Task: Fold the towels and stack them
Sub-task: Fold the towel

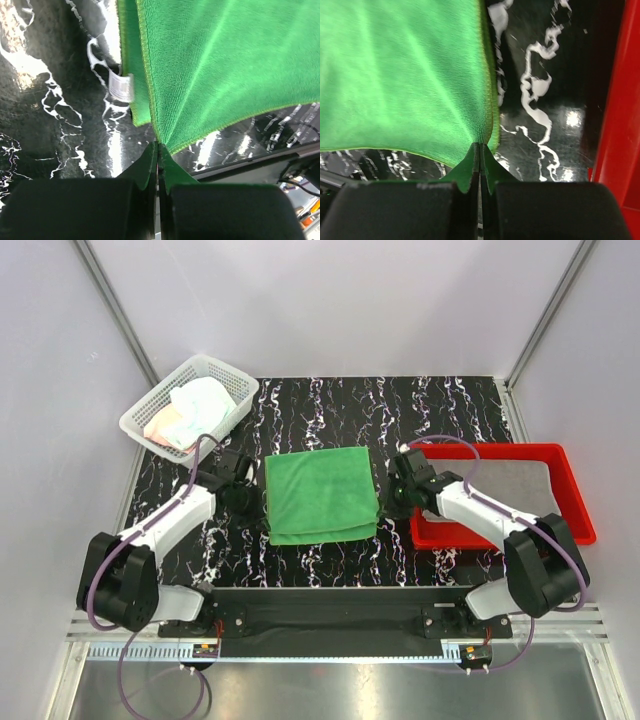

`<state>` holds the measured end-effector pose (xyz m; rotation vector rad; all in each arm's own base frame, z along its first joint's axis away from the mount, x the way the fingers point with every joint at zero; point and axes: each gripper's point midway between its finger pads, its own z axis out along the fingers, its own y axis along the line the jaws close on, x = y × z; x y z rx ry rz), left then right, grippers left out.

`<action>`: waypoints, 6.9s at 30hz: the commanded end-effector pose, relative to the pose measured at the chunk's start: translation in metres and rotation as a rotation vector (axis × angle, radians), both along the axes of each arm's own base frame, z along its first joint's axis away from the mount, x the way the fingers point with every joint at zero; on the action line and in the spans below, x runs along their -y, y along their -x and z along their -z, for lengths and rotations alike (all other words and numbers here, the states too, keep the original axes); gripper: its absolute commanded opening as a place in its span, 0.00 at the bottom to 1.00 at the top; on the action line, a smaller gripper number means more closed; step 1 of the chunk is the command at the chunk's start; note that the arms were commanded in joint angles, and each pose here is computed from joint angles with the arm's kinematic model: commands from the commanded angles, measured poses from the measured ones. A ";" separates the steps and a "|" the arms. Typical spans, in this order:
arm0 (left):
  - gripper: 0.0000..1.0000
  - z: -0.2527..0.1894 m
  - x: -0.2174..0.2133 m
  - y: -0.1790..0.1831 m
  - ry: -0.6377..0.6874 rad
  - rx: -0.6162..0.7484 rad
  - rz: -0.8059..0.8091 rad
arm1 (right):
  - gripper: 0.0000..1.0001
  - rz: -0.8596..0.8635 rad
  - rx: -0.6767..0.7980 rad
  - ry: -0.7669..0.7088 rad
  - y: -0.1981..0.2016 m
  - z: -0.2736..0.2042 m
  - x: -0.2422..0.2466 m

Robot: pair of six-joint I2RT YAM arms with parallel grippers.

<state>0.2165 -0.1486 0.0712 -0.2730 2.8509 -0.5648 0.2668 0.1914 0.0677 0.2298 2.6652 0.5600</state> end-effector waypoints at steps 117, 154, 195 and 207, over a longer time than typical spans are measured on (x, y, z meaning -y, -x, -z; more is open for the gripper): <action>0.42 0.033 -0.021 -0.271 -0.101 0.278 0.555 | 0.48 -0.892 0.161 -0.107 -0.222 0.031 -0.006; 0.00 0.012 -0.019 -0.268 -0.029 0.295 0.571 | 0.00 -0.930 0.297 -0.040 -0.238 0.006 -0.003; 0.00 -0.054 -0.018 -0.255 0.052 0.460 0.486 | 0.00 -0.939 0.713 0.112 -0.238 -0.060 0.010; 0.00 -0.063 -0.019 -0.210 0.074 0.427 0.484 | 0.00 -1.015 0.848 0.105 -0.180 -0.080 0.011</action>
